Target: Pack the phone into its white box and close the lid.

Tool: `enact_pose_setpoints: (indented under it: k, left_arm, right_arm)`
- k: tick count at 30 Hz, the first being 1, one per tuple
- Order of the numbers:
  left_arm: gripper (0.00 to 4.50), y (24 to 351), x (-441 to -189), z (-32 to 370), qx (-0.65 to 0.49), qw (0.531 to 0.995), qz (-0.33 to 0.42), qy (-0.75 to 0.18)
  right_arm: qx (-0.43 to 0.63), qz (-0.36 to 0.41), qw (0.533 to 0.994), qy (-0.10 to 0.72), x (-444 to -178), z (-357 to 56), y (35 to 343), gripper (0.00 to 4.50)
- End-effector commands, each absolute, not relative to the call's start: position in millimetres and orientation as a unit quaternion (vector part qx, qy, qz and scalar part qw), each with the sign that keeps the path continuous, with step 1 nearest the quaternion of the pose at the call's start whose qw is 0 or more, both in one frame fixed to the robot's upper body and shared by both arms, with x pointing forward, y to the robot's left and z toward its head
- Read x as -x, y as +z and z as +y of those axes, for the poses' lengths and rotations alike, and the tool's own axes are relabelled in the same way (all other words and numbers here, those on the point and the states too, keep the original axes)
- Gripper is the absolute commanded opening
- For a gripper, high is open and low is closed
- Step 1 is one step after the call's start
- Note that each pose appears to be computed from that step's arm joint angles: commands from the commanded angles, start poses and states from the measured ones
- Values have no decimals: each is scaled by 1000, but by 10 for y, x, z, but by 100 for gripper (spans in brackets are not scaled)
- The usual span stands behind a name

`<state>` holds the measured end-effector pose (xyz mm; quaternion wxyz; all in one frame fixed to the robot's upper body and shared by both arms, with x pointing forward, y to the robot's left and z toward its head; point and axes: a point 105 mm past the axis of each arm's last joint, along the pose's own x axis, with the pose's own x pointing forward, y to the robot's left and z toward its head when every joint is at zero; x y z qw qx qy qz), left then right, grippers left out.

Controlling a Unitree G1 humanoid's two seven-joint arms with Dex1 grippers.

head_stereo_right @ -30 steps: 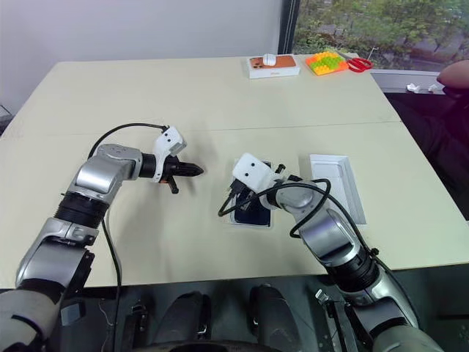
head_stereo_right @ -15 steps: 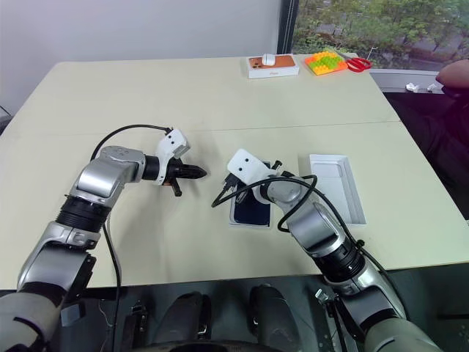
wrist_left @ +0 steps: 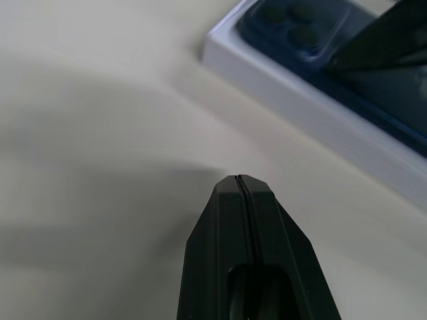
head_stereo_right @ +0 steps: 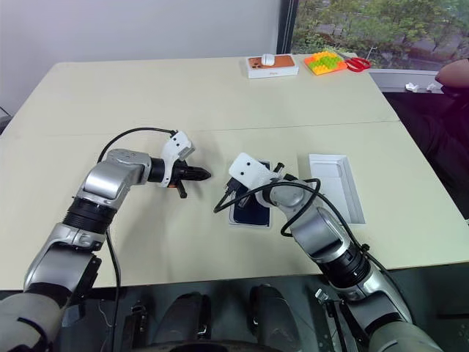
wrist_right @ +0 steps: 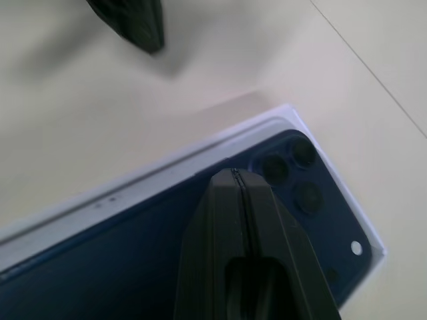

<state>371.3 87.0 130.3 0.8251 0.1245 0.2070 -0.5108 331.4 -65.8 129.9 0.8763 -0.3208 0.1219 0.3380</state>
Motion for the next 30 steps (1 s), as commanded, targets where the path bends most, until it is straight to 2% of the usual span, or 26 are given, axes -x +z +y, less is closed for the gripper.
enact_pose_setpoints:
  k: [1,8,17,30]
  left_arm:
    - [0,1556,-3791,764,-131,829,165,-518]
    - [0,1631,-3862,774,-143,826,151,-524]
    - [0,1586,-3907,1082,-162,832,167,-504]
    - [0,1543,-3774,1084,-152,827,175,-512]
  right_arm:
    - [316,87,881,342,-3275,-624,1504,2]
    - [318,77,882,339,-3262,-638,1582,2]
    - [351,84,871,334,-3370,-518,1539,2]
    - [387,126,845,346,-3460,-442,1372,2]
